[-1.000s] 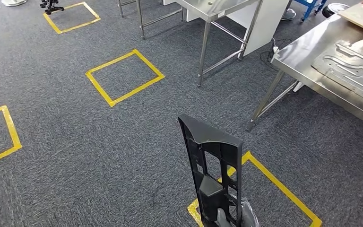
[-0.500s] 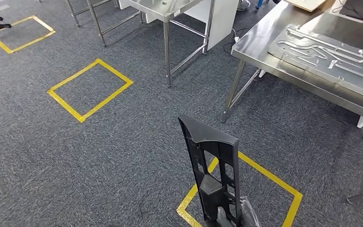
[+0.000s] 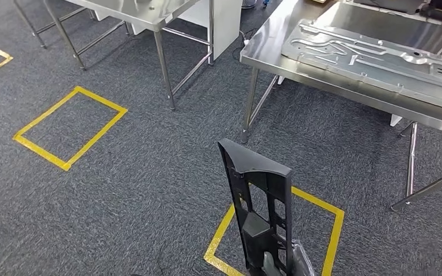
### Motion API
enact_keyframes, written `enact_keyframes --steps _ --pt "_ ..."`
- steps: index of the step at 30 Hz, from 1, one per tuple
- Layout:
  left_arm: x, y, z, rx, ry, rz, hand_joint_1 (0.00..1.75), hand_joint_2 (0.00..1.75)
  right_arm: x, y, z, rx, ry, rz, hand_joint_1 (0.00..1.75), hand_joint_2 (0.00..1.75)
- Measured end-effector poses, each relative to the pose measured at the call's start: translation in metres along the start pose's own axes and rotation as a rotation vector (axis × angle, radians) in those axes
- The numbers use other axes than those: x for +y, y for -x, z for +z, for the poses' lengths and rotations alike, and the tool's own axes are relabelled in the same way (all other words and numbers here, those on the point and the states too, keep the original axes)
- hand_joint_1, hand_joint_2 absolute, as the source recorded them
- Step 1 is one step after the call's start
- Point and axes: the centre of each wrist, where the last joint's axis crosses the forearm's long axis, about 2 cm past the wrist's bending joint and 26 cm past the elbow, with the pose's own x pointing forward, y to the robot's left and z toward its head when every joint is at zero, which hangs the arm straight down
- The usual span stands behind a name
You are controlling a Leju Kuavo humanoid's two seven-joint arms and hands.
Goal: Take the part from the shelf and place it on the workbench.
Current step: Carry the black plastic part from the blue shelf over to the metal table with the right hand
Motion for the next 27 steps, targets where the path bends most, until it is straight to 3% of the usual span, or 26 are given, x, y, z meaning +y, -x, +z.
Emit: enact_keyframes --steps 27 --pt "0.001 -0.006 -0.002 -0.008 0.018 -0.029 0.0 0.0 0.0 -0.012 0.01 0.011 0.023 -0.027 1.75 1.75"
